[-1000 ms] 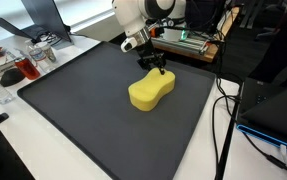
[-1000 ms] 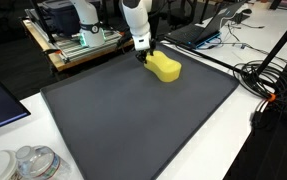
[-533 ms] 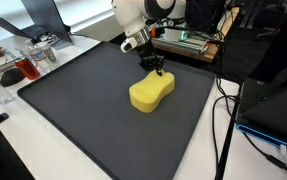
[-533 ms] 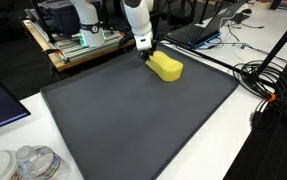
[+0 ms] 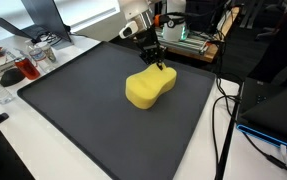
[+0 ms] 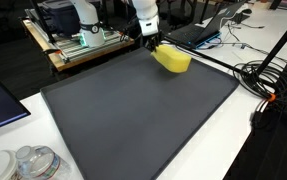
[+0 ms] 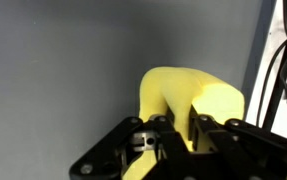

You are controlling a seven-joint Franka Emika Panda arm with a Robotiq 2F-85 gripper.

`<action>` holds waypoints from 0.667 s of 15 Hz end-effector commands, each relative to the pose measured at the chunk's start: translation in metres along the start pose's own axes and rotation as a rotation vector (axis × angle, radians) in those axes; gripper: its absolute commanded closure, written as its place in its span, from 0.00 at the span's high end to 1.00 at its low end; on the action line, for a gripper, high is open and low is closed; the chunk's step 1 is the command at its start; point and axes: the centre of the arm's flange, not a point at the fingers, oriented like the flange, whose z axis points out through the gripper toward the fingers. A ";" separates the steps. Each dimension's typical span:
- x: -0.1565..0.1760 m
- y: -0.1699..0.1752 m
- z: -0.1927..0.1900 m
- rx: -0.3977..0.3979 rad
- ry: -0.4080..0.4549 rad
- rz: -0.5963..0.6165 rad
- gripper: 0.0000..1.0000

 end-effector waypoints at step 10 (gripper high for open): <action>-0.007 -0.068 -0.158 -0.553 0.062 -0.034 0.03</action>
